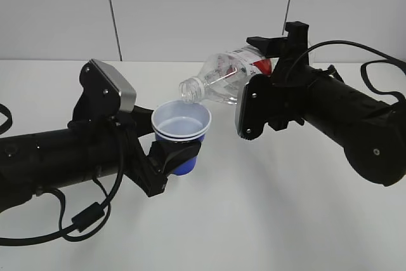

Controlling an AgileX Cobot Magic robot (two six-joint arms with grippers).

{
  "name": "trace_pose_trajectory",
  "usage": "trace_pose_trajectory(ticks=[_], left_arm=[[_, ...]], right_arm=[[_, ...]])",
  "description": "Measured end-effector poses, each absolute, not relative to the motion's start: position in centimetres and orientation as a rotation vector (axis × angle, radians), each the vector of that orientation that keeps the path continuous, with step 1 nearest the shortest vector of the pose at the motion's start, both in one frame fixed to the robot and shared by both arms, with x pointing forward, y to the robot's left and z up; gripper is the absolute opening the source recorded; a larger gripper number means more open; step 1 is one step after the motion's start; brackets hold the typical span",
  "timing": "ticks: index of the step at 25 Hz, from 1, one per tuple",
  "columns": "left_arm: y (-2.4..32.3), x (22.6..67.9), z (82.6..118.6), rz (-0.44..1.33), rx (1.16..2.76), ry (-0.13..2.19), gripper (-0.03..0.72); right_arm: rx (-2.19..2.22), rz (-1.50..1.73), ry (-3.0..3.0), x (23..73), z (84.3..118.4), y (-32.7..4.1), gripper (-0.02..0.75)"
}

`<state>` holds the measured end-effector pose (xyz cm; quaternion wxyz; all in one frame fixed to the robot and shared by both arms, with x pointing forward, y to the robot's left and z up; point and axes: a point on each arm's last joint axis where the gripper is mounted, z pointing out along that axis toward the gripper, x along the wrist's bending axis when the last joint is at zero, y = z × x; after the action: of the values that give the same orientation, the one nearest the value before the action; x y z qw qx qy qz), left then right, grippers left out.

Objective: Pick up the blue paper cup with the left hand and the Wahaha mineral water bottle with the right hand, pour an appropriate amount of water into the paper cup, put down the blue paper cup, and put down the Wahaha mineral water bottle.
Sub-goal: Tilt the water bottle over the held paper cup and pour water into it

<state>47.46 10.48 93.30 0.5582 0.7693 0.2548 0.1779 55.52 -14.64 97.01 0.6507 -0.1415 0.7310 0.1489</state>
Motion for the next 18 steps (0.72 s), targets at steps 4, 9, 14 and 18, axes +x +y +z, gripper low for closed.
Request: trace_pose_trajectory(ticks=[4,9,14,18], left_arm=[[10.47,47.44,93.29,0.419,1.817,0.597,0.535],[10.45,47.41,93.29,0.418,1.82,0.59,0.535],[10.44,47.4,93.28,0.417,1.821,0.588,0.535],[10.44,47.4,93.28,0.417,1.821,0.588,0.535]], right_arm=[[-0.33,0.33,1.653,55.52,97.05,-14.64,0.503],[-0.353,0.308,1.643,55.53,97.09,-14.64,0.503],[-0.383,0.28,1.632,55.53,97.11,-14.64,0.503],[-0.387,0.276,1.625,55.53,97.17,-14.64,0.503]])
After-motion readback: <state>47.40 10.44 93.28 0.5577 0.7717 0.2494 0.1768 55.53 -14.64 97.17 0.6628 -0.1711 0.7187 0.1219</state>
